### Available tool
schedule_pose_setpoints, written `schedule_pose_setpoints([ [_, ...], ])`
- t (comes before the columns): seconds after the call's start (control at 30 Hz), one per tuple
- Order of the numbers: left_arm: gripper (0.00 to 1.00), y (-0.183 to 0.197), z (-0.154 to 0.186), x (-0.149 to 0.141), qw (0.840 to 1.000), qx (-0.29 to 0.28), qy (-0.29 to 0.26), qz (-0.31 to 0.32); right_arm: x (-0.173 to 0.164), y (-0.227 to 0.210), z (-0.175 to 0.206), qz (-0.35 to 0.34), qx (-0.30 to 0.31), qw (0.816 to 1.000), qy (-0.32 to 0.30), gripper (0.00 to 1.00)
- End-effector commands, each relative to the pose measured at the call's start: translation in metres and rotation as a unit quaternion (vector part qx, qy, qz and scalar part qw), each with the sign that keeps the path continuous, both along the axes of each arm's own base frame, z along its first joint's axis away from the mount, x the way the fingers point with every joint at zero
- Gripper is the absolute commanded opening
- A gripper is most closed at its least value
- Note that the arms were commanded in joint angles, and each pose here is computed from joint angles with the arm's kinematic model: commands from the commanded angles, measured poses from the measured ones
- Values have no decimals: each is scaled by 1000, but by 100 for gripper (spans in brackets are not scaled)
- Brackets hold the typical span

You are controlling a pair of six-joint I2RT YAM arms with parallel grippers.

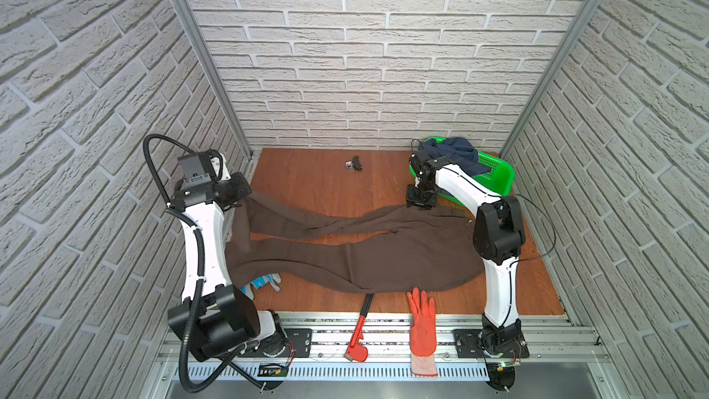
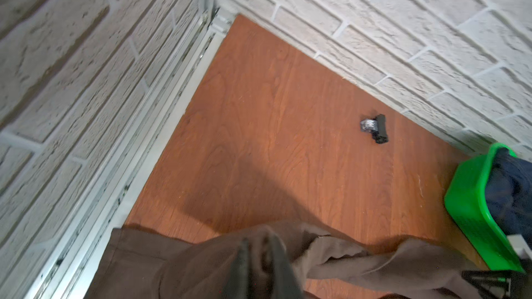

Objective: Fold and stack the trousers
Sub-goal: Flatten out the trousers at the center of the table.

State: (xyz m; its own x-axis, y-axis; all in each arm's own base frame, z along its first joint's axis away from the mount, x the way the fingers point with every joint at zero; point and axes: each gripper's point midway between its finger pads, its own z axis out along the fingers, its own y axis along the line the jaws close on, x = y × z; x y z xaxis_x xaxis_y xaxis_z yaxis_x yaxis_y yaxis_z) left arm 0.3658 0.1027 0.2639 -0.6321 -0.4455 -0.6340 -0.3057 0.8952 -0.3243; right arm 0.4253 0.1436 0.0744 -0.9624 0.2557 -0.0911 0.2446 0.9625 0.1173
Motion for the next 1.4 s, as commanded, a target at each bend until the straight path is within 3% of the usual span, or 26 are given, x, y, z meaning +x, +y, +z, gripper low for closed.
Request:
schedule_pose_setpoints([
  [0.0, 51, 13, -11, 3, 999, -4, 43, 26, -6, -3, -6, 6, -10, 1000, 13, 46],
  [0.17, 66, 15, -44, -7, 993, -20, 106, 41, -6, -2, -18, 9, -20, 1000, 22, 46],
  [0.37, 69, 10, -105, -13, 981, -55, 184, 39, -2, 0, -38, 11, -28, 999, 36, 43],
  [0.43, 68, 9, -124, -14, 976, -65, 205, 40, 1, 0, -41, 10, -31, 999, 33, 37],
  [0.53, 69, 8, -144, -10, 972, -80, 218, 42, 5, 0, -41, 11, -32, 999, 25, 18],
  [0.6, 69, 6, -155, -9, 968, -89, 231, 41, 10, 1, -32, 12, -28, 999, 9, 6],
  [0.77, 69, 6, -170, -10, 963, -94, 250, 45, 11, 9, 37, 24, -8, 996, -90, 6],
  [0.87, 70, 9, -174, -14, 961, -84, 260, 49, -6, -6, 78, 17, -23, 991, -130, 5],
  [1.0, 70, 12, -173, -15, 960, -79, 262, 52, -32, -36, 99, 2, -71, 987, -147, 5],
  [1.17, 70, 15, -176, -19, 958, -72, 272, 55, -61, -61, 107, -9, -107, 984, -144, 5],
  [1.37, 71, 15, -181, -23, 954, -72, 287, 52, -116, -74, 77, -21, -106, 990, -91, 5],
])
